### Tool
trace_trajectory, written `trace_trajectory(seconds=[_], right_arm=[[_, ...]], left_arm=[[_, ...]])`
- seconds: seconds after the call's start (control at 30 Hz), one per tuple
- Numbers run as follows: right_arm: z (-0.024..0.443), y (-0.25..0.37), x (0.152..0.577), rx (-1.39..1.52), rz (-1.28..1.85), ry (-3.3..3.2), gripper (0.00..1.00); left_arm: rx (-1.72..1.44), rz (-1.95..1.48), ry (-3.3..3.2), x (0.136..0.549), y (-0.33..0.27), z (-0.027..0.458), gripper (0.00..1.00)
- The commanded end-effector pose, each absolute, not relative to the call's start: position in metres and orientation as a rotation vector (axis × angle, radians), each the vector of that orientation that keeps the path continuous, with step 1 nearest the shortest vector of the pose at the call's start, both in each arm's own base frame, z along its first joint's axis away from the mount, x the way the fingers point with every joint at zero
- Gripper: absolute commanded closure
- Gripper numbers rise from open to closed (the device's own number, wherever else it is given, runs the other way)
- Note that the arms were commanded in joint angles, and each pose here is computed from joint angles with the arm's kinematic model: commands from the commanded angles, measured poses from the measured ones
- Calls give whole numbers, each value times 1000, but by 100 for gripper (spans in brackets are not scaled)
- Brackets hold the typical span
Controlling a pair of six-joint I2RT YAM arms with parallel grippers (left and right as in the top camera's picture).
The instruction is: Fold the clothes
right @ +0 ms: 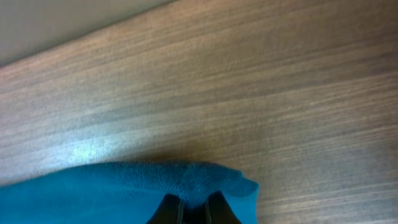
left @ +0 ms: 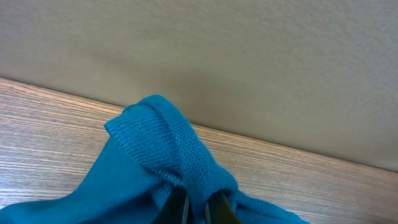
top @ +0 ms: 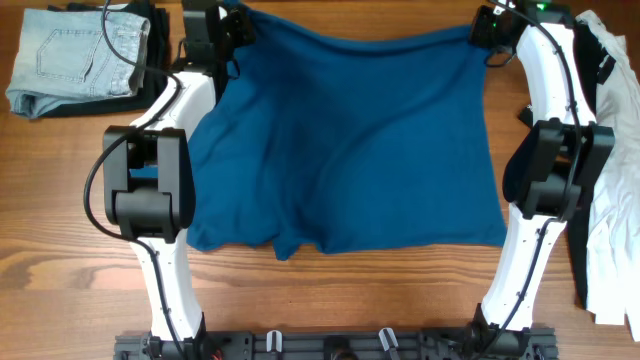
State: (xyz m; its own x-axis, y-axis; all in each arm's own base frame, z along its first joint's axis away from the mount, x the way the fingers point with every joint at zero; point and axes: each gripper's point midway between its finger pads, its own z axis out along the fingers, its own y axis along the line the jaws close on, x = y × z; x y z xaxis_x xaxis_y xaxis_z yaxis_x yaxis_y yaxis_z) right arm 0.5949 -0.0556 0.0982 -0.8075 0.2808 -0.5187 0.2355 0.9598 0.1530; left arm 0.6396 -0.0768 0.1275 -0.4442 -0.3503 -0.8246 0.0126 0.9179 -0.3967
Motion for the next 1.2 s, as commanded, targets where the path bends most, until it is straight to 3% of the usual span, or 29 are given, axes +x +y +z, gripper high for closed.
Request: trace_trajectory(seconds=[0.0,0.23,0.47,0.63,0.77,0.83,0.97,1.07,1.17], right_arm=[[99,-57,592,325,214,2562,95],[95,-56,584,274,227,2599,96],[95,-56,584,268,227,2601,96],[95,-56,583,268,227,2605,96],[95,-55,582,270,229,2606,96],[95,-53,582,267,230,2607,96],[93,-51,580,267,233,2620,95],[92,-51,577,267,233,2631,92],[91,-50,575,271,237,2641,79]], left_arm=[[-209,-466,1961,638,-66,159,96],[-231,-485,2102,618,-60,141,88],[-60,-378,2112,617,-59,137,35],[39,-323,2096,622,-59,128,18],[-30,-364,2102,623,-60,125,21],[-188,-462,2095,625,-64,130,30],[-315,-538,2202,616,-79,132,31],[-237,-494,2296,607,-93,168,27],[-180,-471,2292,602,-104,215,29]])
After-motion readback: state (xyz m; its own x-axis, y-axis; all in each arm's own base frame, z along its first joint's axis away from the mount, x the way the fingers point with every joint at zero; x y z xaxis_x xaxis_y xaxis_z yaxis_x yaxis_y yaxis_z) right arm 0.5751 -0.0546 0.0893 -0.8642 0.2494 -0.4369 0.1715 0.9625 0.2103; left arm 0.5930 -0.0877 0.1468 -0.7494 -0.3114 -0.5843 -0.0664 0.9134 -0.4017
